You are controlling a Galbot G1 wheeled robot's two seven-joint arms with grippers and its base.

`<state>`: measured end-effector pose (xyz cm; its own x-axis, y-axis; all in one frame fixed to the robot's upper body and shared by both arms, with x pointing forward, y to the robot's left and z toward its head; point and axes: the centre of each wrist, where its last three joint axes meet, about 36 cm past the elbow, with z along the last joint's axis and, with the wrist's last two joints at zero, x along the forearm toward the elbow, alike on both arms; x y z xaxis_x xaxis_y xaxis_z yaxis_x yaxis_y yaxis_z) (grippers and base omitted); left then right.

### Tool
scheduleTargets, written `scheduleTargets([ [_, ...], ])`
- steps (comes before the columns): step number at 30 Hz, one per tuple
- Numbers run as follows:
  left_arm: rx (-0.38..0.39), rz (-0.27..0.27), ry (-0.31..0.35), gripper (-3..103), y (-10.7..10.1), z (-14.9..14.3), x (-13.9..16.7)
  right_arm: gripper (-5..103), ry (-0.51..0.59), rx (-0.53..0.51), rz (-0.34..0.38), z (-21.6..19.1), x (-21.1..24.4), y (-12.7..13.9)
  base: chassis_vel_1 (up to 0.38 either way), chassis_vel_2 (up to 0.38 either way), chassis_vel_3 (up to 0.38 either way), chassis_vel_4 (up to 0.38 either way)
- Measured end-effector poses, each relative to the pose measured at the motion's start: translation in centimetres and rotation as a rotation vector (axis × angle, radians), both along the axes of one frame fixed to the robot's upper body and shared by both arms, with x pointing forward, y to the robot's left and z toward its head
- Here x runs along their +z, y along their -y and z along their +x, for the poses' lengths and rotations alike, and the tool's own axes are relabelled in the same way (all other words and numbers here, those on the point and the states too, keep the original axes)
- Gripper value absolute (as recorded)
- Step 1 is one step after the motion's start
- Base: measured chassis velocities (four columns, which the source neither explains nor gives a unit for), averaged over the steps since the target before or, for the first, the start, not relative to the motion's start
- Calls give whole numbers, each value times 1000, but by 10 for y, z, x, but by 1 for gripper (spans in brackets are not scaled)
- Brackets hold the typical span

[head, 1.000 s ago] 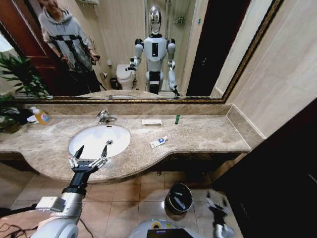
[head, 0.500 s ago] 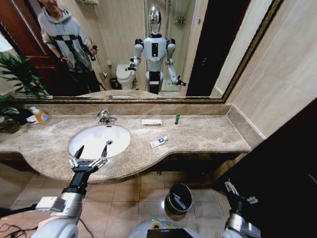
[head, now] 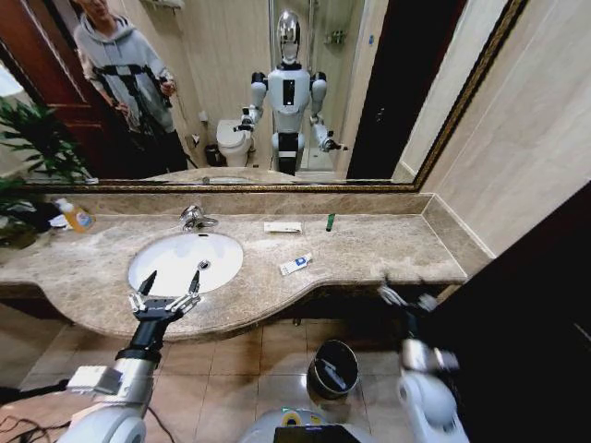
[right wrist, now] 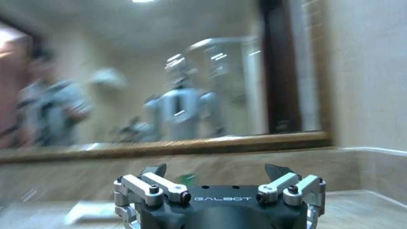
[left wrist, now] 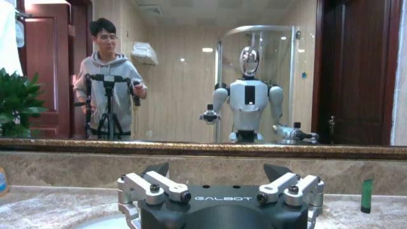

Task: Pick up the trash from the sink and place it in the trash bin.

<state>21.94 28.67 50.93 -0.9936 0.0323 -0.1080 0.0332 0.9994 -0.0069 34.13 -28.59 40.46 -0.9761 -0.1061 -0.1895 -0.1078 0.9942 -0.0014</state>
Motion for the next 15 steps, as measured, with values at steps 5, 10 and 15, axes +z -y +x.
scheduleTargets([
  [5, 0, 0, 0, 100, 0, 0, 0, 100, -62, 133, -101, 39, 0, -1, 0, 0, 0, 0],
  [10, 0, 0, 0, 100, 0, 0, 0, 100, -125, 212, -157, 100, -15, -2, 0, 0, 0, 0],
  [15, 0, 0, 0, 100, 0, 0, 0, 100, -165, 264, -244, 137, -24, -1, 0, 0, 0, 0],
])
